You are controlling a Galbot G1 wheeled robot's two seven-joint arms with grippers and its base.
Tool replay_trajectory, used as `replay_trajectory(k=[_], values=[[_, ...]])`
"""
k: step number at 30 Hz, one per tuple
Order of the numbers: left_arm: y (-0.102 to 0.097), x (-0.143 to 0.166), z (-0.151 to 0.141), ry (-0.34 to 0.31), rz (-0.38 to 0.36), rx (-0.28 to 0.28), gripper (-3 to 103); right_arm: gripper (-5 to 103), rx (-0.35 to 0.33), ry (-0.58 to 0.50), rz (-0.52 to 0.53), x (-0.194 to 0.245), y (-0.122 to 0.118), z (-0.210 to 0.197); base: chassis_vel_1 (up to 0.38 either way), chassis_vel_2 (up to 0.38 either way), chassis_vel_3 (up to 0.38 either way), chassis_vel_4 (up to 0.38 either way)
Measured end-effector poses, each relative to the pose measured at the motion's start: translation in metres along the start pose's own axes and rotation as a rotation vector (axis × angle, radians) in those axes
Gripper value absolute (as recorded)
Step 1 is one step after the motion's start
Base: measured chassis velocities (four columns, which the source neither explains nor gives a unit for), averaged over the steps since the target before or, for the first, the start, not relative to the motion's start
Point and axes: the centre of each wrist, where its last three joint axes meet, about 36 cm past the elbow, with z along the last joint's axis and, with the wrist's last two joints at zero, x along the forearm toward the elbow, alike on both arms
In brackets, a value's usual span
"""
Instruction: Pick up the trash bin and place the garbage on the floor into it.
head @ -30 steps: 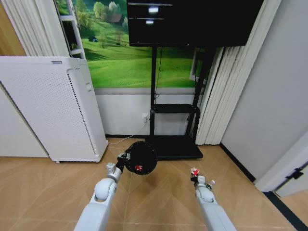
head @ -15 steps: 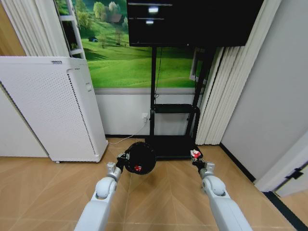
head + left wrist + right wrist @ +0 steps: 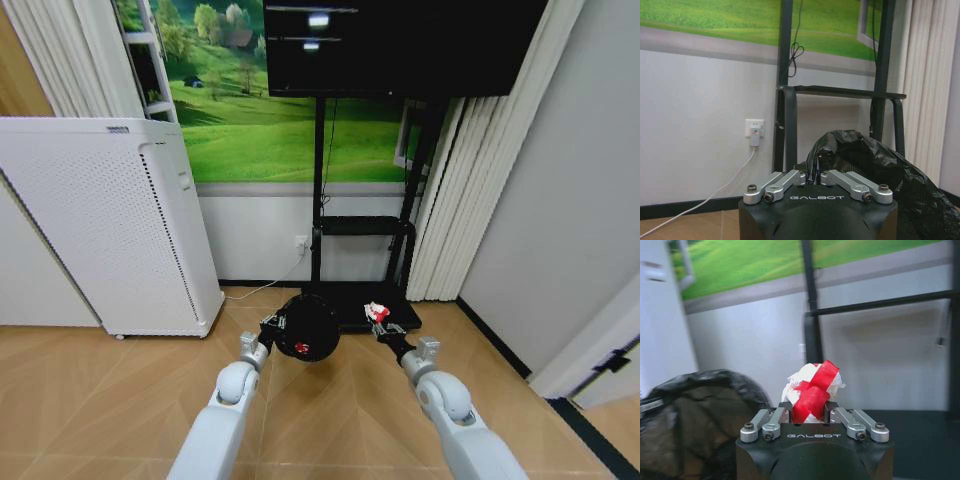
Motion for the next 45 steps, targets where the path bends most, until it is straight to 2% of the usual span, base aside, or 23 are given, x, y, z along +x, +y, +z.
replay_trajectory(k=[2, 3, 5, 11, 18, 27, 31, 34, 39, 42, 45], values=[[-0.006, 0.002, -0.002, 0.001, 0.016, 0.000, 7, 31, 0.035, -0.009, -0.073, -0.005, -0.016, 0.008, 0.000, 0.000, 0.000, 0.000], [-0.006, 0.002, -0.002, 0.001, 0.016, 0.000, 7, 31, 0.035, -0.009, -0.073, -0.005, -0.016, 0.008, 0.000, 0.000, 0.000, 0.000], [-0.008, 0.005, -0.001, 0.005, 0.019, -0.004, 7, 31, 0.071, -0.009, -0.120, -0.009, -0.031, 0.014, 0.000, 0.000, 0.000, 0.000], [-0.009, 0.007, 0.001, 0.013, 0.025, -0.010, 7, 31, 0.104, -0.011, -0.174, -0.007, -0.040, 0.015, 0.000, 0.000, 0.000, 0.000], [-0.008, 0.007, 0.005, 0.023, 0.036, -0.019, 7, 31, 0.139, -0.035, -0.254, 0.001, -0.026, 0.006, 0.000, 0.000, 0.000, 0.000], [-0.004, 0.004, 0.004, 0.021, 0.039, -0.027, 7, 31, 0.187, -0.011, -0.371, 0.004, -0.006, 0.013, 0.000, 0.000, 0.000, 0.000], [-0.014, -0.002, 0.003, 0.015, 0.056, -0.022, 7, 31, 0.204, -0.004, -0.398, -0.003, 0.005, 0.016, 0.000, 0.000, 0.000, 0.000], [-0.029, -0.006, 0.004, 0.012, 0.073, -0.007, 7, 31, 0.208, 0.000, -0.397, -0.009, 0.012, 0.018, 0.000, 0.000, 0.000, 0.000], [-0.037, -0.006, 0.006, 0.015, 0.085, -0.002, 7, 28, 0.224, 0.016, -0.388, -0.010, 0.017, 0.020, 0.000, 0.000, 0.000, 0.000], [-0.040, -0.006, 0.008, 0.019, 0.087, -0.002, 7, 41, 0.244, 0.018, -0.366, -0.010, 0.019, 0.022, 0.000, 0.000, 0.000, 0.000], [-0.040, -0.006, 0.008, 0.020, 0.088, -0.002, 7, 47, 0.243, 0.018, -0.357, -0.010, 0.019, 0.022, 0.000, 0.000, 0.000, 0.000]])
